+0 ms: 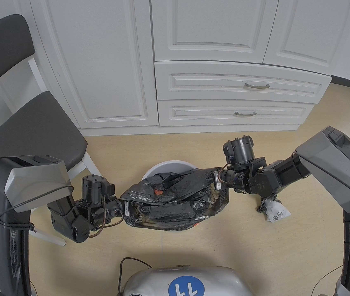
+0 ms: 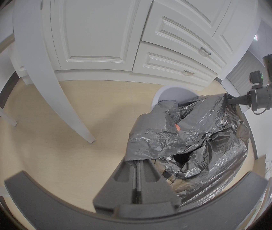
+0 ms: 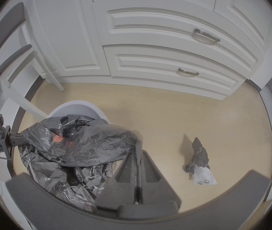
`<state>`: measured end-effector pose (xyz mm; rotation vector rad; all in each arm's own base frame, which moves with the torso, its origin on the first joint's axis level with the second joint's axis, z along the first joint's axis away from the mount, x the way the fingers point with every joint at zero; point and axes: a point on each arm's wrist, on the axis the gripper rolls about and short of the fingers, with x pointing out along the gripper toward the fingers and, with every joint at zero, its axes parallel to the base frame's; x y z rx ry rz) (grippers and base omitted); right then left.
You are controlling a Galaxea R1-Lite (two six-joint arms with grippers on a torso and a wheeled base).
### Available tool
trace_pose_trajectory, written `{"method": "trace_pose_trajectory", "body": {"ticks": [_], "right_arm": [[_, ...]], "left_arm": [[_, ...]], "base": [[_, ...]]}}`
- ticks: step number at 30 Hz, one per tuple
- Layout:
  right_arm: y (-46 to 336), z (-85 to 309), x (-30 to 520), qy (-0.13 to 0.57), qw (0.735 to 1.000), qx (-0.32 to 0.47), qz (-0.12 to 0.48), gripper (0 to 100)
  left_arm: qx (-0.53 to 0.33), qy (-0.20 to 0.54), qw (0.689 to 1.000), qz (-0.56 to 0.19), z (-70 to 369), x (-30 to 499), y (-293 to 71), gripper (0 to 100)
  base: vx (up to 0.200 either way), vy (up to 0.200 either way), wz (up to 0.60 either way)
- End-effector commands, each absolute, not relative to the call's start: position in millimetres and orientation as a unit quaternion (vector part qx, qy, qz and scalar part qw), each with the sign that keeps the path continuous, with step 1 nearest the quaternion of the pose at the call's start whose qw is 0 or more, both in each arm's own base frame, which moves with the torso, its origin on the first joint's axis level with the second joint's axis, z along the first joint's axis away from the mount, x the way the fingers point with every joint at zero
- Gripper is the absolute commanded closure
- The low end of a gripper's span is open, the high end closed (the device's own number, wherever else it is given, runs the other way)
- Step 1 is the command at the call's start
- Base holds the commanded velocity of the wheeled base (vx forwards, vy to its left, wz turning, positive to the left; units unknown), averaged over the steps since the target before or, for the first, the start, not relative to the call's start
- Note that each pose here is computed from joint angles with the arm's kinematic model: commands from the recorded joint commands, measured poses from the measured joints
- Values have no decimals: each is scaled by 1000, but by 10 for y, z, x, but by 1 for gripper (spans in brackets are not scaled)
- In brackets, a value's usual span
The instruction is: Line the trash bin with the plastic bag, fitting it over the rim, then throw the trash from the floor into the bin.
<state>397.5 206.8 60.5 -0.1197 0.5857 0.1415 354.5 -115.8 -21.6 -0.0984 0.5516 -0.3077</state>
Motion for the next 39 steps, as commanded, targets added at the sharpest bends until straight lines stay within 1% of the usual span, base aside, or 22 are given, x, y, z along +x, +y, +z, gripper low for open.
{"method": "trace_pose_trajectory", "body": {"ticks": [1,4,11,17,23,24,30,32,34,37,39], "right_arm": [[2035,529,3982,296,952,-56,64,100],[2001,453,3991,299,952,-41,55,100],[1914,351,4000,312,949,-35,43,100],[1878,353,4019,310,949,-33,39,100],[1900,395,4000,295,954,-28,45,100],[1898,398,3997,295,954,-28,45,0],[1961,684,3724,285,954,-45,77,0],[1947,785,3654,278,954,-62,91,0],[1928,912,3556,265,952,-94,120,0],[2096,953,3471,248,951,-107,149,0],[2231,909,3449,238,951,-111,165,0]], "left_arm": [[-50,270,950,-147,-224,3570,-1125,100],[-50,273,949,-148,-246,3571,-1126,100],[-52,273,950,-143,-246,3586,-1077,100],[-53,270,951,-143,-238,3607,-1078,100],[-55,263,952,-145,-214,3606,-1084,100],[-55,262,952,-145,-213,3606,-1084,100],[-65,260,951,-153,-167,3575,-1159,100],[-69,260,951,-152,-164,3579,-1160,100],[-72,256,952,-153,-150,3586,-1168,100],[-74,245,954,-155,-135,3590,-1176,100],[-74,241,955,-156,-128,3589,-1181,100]], "base": [[0,0,0],[0,0,0],[0,0,0],[0,0,0],[0,0,0],[0,0,0],[0,0,0],[0,0,0],[0,0,0],[0,0,0],[0,0,0]]}}
